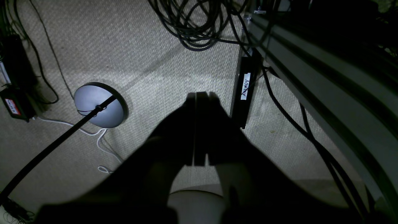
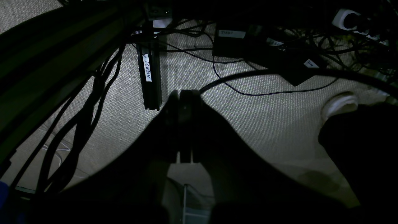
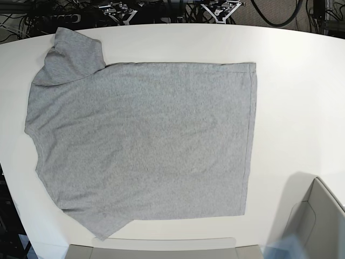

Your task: Fold the T-shirt properly

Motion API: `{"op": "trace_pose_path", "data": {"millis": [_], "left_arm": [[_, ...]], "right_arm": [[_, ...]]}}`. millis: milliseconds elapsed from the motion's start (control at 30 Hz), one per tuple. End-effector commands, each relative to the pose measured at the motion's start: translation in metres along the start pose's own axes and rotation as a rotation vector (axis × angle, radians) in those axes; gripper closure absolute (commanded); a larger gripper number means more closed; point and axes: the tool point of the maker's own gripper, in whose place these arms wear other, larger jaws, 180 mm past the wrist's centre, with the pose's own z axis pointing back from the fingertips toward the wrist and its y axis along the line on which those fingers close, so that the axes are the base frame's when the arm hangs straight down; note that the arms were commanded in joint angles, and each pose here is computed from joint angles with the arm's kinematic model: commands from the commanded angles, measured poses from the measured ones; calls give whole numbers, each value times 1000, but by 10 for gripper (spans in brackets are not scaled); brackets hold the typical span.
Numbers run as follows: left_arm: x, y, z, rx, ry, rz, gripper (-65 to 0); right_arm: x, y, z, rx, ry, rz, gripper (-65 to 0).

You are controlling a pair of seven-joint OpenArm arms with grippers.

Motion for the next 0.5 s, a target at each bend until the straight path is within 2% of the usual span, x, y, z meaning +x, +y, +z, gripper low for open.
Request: {"op": "trace_pose_path", "data": {"millis": [0, 467], "left_arm": [[-2, -2, 0, 0, 4, -6, 0], [-3, -2, 0, 3, 5, -7, 0]], "right_arm": [[4, -1, 0, 3, -12, 2, -2], [4, -1, 0, 3, -12, 1, -1]]}}
